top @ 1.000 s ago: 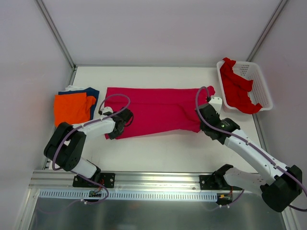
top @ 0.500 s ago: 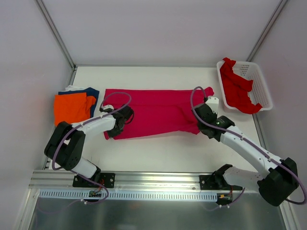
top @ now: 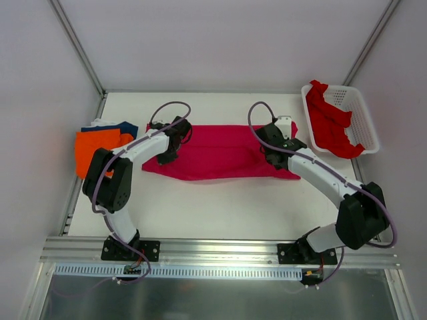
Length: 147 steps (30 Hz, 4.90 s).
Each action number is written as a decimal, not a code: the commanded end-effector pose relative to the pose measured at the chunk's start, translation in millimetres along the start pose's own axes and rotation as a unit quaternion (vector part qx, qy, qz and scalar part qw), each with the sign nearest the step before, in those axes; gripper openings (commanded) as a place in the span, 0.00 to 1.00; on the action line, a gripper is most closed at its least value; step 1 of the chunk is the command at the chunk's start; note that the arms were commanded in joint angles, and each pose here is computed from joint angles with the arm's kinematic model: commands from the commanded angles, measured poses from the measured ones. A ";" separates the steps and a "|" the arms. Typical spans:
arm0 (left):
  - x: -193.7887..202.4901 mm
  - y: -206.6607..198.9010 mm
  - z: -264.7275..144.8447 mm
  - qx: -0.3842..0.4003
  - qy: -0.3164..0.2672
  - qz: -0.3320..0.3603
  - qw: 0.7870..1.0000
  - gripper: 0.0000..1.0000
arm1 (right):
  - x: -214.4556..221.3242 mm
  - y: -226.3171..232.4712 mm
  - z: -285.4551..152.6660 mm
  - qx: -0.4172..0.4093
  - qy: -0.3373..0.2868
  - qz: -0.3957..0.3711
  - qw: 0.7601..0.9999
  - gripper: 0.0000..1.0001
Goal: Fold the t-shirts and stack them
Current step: Fold the other side of the tshirt into a rectangle
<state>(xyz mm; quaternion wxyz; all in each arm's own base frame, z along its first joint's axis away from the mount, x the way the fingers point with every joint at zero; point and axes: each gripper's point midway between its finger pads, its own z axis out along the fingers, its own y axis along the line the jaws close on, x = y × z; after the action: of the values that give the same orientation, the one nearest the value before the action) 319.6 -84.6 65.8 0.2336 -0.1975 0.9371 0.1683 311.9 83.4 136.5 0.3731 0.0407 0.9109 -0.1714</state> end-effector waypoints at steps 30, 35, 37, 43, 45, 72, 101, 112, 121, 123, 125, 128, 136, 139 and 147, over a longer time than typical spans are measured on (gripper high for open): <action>-88.9 -23.5 70.6 -0.014 0.032 0.043 0.998 0.27 | -72.9 27.8 116.8 0.049 0.038 -0.051 0.997 0.01; -104.8 -20.4 61.3 -0.017 0.008 0.030 0.999 0.91 | -82.4 26.3 133.6 0.059 0.031 -0.042 0.997 0.36; -120.1 -17.7 51.0 -0.018 -0.016 0.019 1.000 0.99 | -96.7 23.9 133.9 0.064 0.015 -0.033 0.997 0.36; -178.2 -13.3 -4.2 0.017 -0.095 -0.007 0.995 0.99 | -156.3 -7.0 117.1 0.089 -0.032 -0.012 0.995 0.59; -182.1 -10.6 -17.3 0.026 -0.106 -0.016 0.994 0.99 | -164.0 -14.9 106.6 0.092 -0.043 -0.008 0.995 0.59; -45.5 -99.3 14.1 0.075 0.024 0.084 0.993 0.42 | -24.4 15.8 101.4 0.004 0.100 -0.018 0.995 0.01; -19.2 -96.0 44.5 0.044 0.055 0.109 0.992 0.23 | -92.0 34.2 82.6 -0.047 0.034 0.016 0.998 0.01; -9.9 -93.6 52.7 0.034 0.065 0.115 0.991 0.22 | -104.1 67.8 114.5 -0.082 0.038 0.017 0.996 0.01; -4.2 -90.9 56.9 0.029 0.070 0.117 0.990 0.22 | -71.8 39.4 97.4 -0.053 0.051 0.024 0.997 0.01; -2.2 -89.9 57.6 0.028 0.072 0.117 0.990 0.22 | -71.6 29.9 88.3 -0.045 0.042 0.029 0.998 0.00; 0.1 -89.6 58.9 0.028 0.074 0.117 0.990 0.22 | -60.9 24.3 86.8 -0.037 0.053 0.026 0.998 0.00; 2.2 -90.0 59.6 0.030 0.077 0.117 0.990 0.21 | -50.3 18.7 88.3 -0.023 0.063 0.021 0.998 0.01; 1.7 -84.8 57.2 0.027 0.072 0.118 0.990 0.21 | -32.1 21.0 112.5 -0.011 0.096 0.026 0.995 0.31; 2.5 -81.9 57.0 0.024 0.071 0.119 0.990 0.22 | -26.6 23.3 121.7 -0.017 0.110 0.038 0.993 0.36; 2.5 -78.6 56.3 0.021 0.070 0.120 0.990 0.22 | -29.4 22.6 143.2 -0.022 0.120 0.053 0.991 0.36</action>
<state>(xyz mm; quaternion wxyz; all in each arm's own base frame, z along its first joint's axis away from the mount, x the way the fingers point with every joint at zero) 396.3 -146.4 19.7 0.1934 -0.0905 0.9680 0.1321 414.7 55.0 46.4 0.2508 0.0845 0.9536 -0.1434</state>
